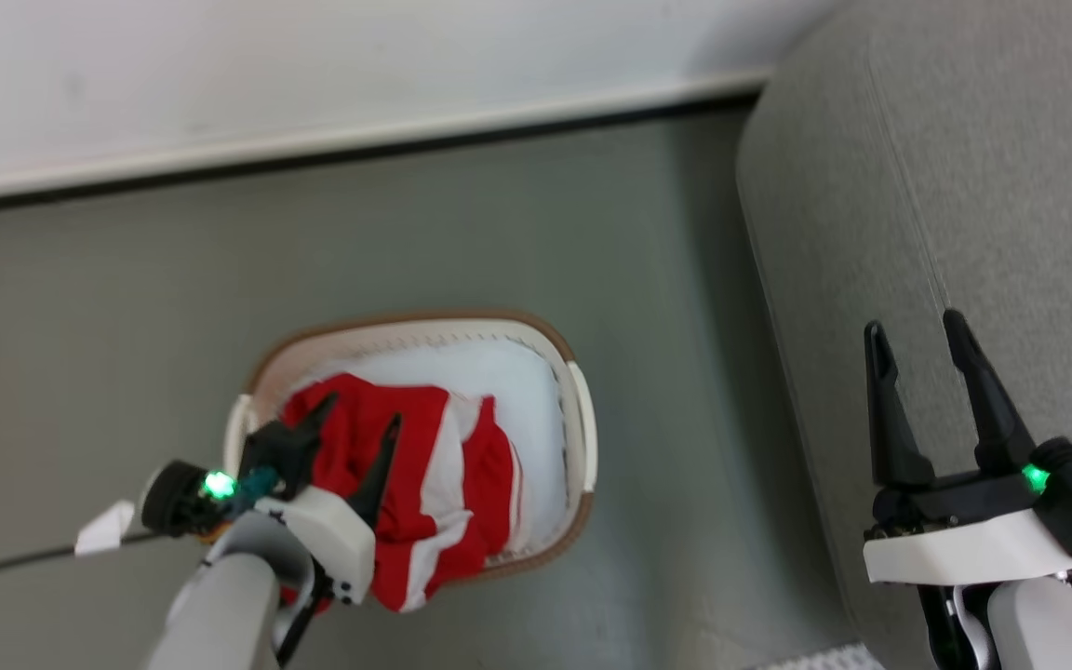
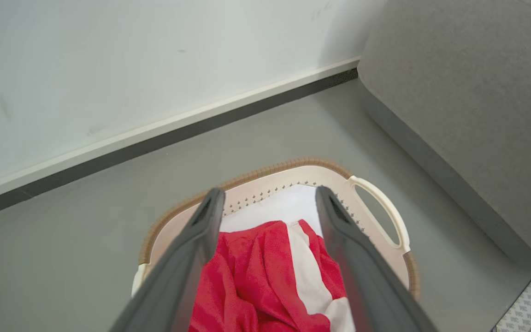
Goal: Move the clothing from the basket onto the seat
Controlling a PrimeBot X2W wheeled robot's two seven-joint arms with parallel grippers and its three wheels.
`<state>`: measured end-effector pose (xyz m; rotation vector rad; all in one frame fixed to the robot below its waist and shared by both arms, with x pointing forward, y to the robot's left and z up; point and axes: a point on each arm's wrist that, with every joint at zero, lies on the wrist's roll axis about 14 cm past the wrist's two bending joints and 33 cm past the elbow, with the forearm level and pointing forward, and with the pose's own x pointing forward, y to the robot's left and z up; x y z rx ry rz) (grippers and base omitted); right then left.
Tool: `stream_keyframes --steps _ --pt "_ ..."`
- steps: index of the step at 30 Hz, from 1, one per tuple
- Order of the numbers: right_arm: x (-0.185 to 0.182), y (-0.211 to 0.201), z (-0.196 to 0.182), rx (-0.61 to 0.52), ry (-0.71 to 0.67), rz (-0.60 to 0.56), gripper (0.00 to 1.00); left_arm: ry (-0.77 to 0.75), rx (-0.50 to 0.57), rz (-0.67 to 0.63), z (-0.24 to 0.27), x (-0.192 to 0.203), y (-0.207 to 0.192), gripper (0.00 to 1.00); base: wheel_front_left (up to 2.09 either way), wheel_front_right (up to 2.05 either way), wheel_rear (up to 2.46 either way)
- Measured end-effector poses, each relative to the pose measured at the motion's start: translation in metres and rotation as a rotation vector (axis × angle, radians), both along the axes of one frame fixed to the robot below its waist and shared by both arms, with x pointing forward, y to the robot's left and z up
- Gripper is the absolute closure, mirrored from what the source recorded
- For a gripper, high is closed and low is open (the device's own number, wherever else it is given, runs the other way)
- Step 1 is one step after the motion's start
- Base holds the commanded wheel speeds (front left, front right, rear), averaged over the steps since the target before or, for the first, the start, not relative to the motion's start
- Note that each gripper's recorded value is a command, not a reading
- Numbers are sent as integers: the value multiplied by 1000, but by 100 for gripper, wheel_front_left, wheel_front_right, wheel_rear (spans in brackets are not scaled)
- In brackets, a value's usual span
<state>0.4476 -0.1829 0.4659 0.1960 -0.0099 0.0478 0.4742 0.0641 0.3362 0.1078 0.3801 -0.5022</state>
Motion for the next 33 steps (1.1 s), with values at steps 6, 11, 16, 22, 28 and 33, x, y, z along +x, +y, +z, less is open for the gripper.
stream_keyframes --steps 6,11,16,22,28,33 --pt "11 -16 -20 1 34 -39 0 144 86 -76 -65 18 -8 0 0 0 0" --pt "15 -26 -40 -11 75 -65 0 283 153 -100 -121 20 -3 0 0 0 0" --pt "14 -34 -59 -23 122 -84 0 391 200 -120 -162 12 -4 0 0 0 0" --pt "13 -39 -70 -25 150 -96 0 456 222 -129 -186 3 -5 0 0 0 0" --pt "12 -41 -69 -28 151 -101 0 488 236 -172 -192 -9 -10 100 0 0 0" --pt "11 -44 -58 -26 128 -112 0 416 160 -164 -167 -1 -25 100 0 0 0"
